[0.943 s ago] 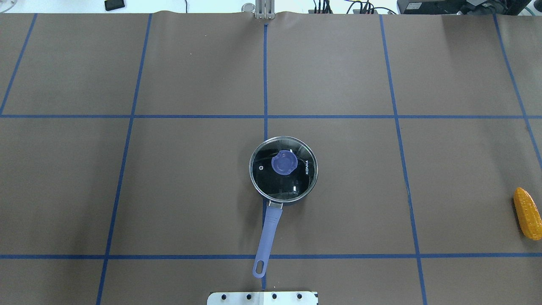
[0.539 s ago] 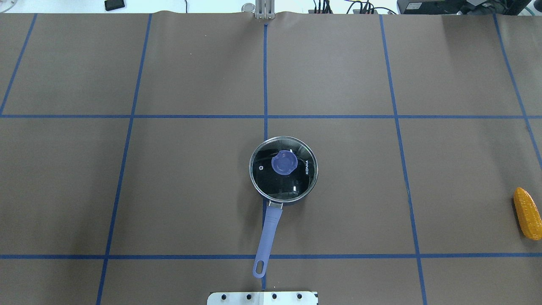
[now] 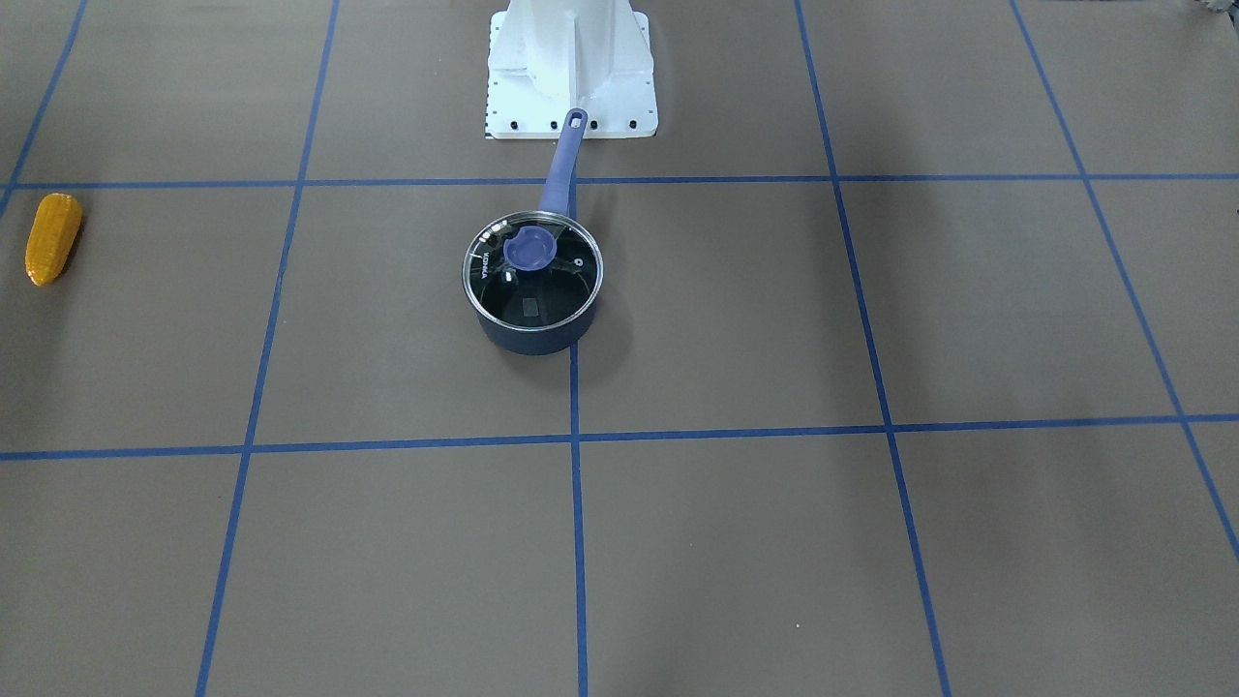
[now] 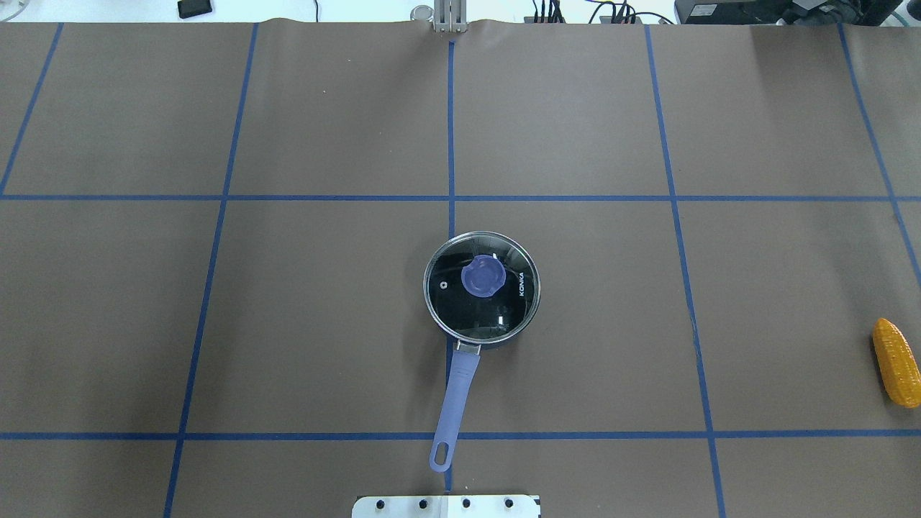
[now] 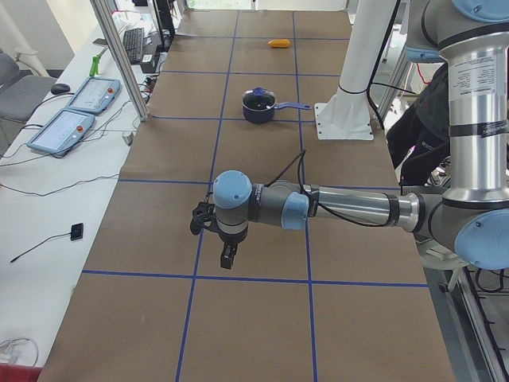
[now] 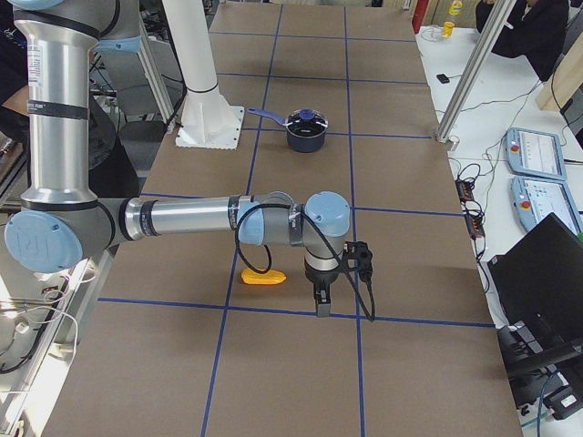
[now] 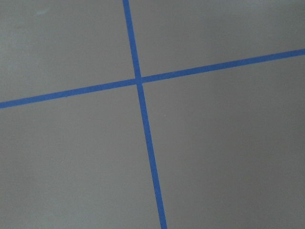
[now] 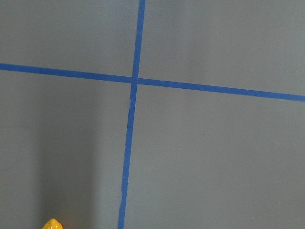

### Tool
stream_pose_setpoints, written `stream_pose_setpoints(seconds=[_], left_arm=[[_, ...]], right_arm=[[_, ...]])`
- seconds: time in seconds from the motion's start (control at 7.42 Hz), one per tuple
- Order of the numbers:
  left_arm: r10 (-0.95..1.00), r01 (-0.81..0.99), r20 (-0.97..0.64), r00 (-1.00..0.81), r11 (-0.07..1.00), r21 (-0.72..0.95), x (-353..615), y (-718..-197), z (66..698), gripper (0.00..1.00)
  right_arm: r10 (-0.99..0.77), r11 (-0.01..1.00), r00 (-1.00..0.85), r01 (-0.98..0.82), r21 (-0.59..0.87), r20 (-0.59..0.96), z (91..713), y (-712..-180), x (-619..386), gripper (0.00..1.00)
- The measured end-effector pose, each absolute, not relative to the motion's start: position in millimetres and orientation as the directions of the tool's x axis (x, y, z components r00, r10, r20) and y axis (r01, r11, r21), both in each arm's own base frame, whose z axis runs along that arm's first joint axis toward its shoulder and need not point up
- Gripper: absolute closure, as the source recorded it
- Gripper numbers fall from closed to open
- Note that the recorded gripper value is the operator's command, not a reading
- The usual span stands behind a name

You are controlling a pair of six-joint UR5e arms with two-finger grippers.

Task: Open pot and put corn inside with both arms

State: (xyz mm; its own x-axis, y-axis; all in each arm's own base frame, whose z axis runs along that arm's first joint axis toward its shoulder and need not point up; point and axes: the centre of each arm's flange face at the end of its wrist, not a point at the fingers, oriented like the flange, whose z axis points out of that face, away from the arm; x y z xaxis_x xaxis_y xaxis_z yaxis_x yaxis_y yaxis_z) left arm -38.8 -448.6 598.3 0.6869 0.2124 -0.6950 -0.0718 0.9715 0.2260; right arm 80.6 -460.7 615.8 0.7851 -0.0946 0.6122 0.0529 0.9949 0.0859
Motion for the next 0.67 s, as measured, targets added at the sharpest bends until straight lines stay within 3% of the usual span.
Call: stream_pose_setpoints(seconds=[0.67], left_arm=[[0.409, -0.067, -0.616, 0.673, 0.864, 0.499, -34, -488, 563, 0.02]], right_arm=[[-0.261, 0.942, 0.723, 0.045, 0.334, 0.64, 582, -475, 72, 0.0]])
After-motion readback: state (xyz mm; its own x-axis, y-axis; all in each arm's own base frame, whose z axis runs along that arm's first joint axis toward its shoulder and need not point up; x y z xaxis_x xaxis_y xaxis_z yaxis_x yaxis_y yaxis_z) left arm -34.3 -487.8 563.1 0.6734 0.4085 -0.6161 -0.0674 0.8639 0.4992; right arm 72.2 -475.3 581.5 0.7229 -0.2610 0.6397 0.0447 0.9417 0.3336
